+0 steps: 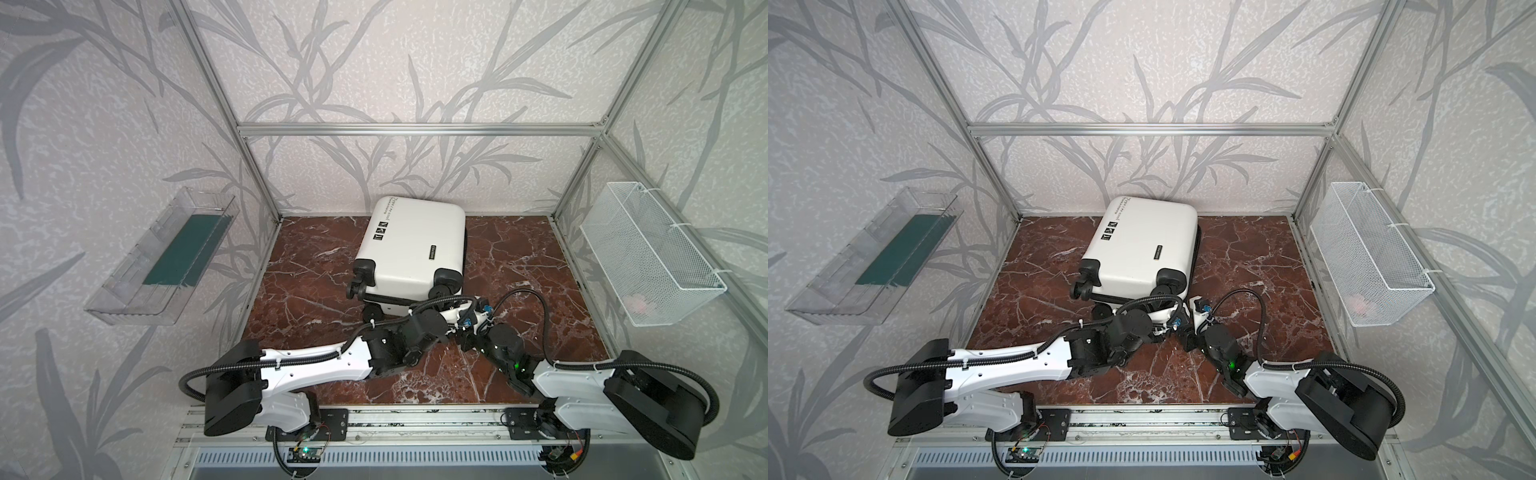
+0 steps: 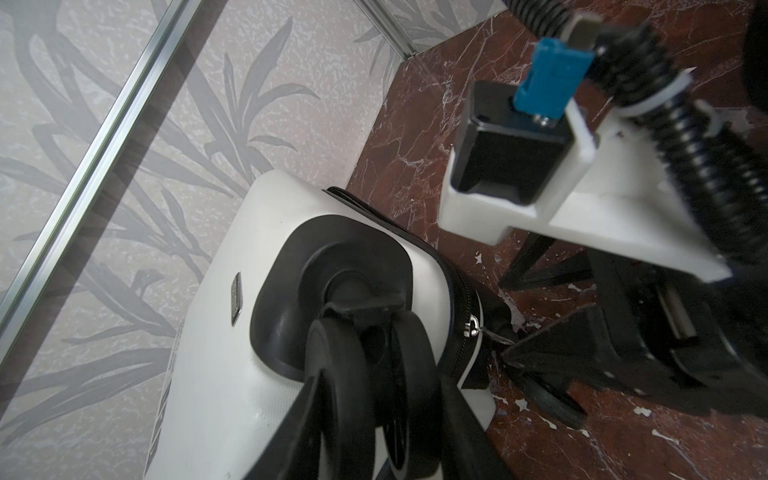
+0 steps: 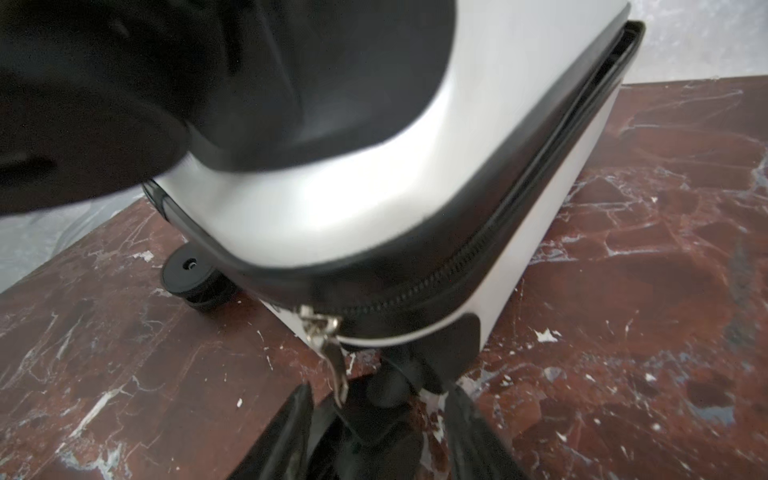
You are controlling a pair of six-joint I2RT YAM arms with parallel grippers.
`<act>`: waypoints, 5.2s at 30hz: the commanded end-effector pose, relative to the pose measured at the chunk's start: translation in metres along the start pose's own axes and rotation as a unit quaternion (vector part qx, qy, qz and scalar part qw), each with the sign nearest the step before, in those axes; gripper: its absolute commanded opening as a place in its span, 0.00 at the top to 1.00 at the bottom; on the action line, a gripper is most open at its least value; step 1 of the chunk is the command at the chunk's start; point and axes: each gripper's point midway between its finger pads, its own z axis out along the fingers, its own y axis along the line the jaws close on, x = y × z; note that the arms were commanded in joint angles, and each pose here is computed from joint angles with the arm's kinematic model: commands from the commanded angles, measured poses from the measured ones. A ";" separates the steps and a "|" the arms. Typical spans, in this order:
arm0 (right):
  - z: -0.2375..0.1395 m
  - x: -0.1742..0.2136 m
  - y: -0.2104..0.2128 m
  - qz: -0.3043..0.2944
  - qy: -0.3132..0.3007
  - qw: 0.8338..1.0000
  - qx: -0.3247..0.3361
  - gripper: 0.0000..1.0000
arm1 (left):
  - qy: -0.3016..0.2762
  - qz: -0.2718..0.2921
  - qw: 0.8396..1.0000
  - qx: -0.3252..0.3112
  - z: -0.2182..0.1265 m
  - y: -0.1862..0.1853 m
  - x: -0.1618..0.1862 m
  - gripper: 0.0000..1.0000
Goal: Pack the luggage
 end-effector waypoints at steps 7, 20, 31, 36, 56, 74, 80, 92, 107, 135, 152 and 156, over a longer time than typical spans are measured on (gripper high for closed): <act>0.010 -0.025 0.005 0.007 -0.042 0.999 0.000 0.51 | -0.045 -0.053 0.997 -0.039 -0.008 0.032 -0.030 1.00; 0.017 -0.029 0.007 0.020 -0.051 0.998 -0.003 0.63 | -0.045 -0.054 0.997 -0.042 -0.011 0.034 -0.029 1.00; 0.013 -0.033 0.017 0.019 -0.056 0.998 -0.020 0.82 | -0.045 -0.054 0.997 -0.041 -0.010 0.033 -0.028 1.00; 0.012 -0.032 0.019 0.016 -0.055 0.998 -0.023 0.90 | -0.045 -0.053 0.997 -0.042 -0.010 0.033 -0.028 1.00; 0.009 -0.034 0.014 0.021 -0.057 0.998 -0.005 1.00 | -0.044 -0.055 0.997 -0.040 -0.010 0.032 -0.027 1.00; -0.004 -0.019 -0.029 0.047 -0.026 0.993 0.110 1.00 | -0.046 -0.057 0.996 -0.041 -0.011 0.032 -0.028 1.00; -0.011 -0.017 -0.040 0.056 -0.020 0.988 0.140 1.00 | -0.052 -0.061 0.996 -0.047 -0.014 0.036 -0.029 1.00; -0.010 -0.031 -0.023 0.044 -0.022 0.994 0.101 1.00 | -0.079 -0.072 0.992 -0.065 -0.024 0.054 -0.044 1.00; -0.016 -0.034 -0.036 0.064 -0.038 0.988 0.135 1.00 | -0.112 -0.069 0.988 -0.077 -0.033 0.068 -0.066 1.00; -0.017 -0.022 0.007 -0.003 -0.025 1.000 -0.005 0.64 | -0.100 -0.077 0.989 -0.073 -0.031 0.060 -0.054 1.00; 0.002 -0.026 0.016 -0.002 -0.029 0.999 -0.023 0.62 | -0.102 -0.080 0.989 -0.074 -0.034 0.062 -0.054 1.00; 0.009 -0.030 0.018 -0.001 -0.034 0.999 -0.023 0.63 | -0.101 -0.079 0.989 -0.075 -0.034 0.062 -0.053 1.00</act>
